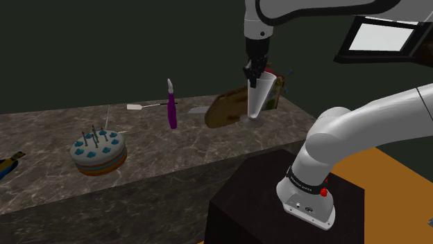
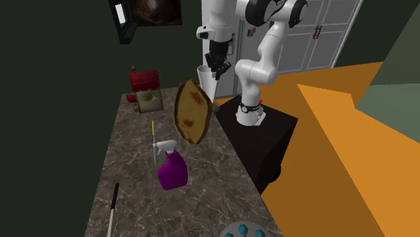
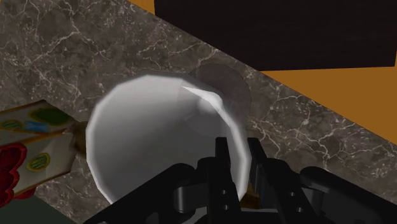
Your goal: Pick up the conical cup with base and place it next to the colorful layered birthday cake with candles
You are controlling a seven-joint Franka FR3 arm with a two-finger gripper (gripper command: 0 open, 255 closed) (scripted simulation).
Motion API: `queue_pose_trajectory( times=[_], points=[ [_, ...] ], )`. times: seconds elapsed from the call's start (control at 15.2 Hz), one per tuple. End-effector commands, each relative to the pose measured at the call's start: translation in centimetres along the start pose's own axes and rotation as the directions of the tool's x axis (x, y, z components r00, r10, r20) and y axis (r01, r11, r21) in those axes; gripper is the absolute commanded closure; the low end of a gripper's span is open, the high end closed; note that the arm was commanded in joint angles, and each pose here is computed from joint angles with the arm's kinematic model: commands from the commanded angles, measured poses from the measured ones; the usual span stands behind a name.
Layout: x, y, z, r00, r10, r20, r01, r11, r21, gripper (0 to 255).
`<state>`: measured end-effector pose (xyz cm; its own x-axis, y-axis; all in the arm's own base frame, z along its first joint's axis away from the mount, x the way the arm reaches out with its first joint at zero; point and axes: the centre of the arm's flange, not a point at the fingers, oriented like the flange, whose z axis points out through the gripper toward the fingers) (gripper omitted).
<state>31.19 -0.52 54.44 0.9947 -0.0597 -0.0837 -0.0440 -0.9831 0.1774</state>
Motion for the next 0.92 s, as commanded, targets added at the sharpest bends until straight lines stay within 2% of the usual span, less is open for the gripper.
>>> queue_pose_trajectory(
  times=[0.0,0.86],
  points=[
    [0.0,0.2,-1.1,1.0,0.0,-0.001,0.0,1.0,0.0,255],
    [-0.6,1.4,-7.9,1.0,0.0,-0.001,0.0,1.0,0.0,255]
  ],
)
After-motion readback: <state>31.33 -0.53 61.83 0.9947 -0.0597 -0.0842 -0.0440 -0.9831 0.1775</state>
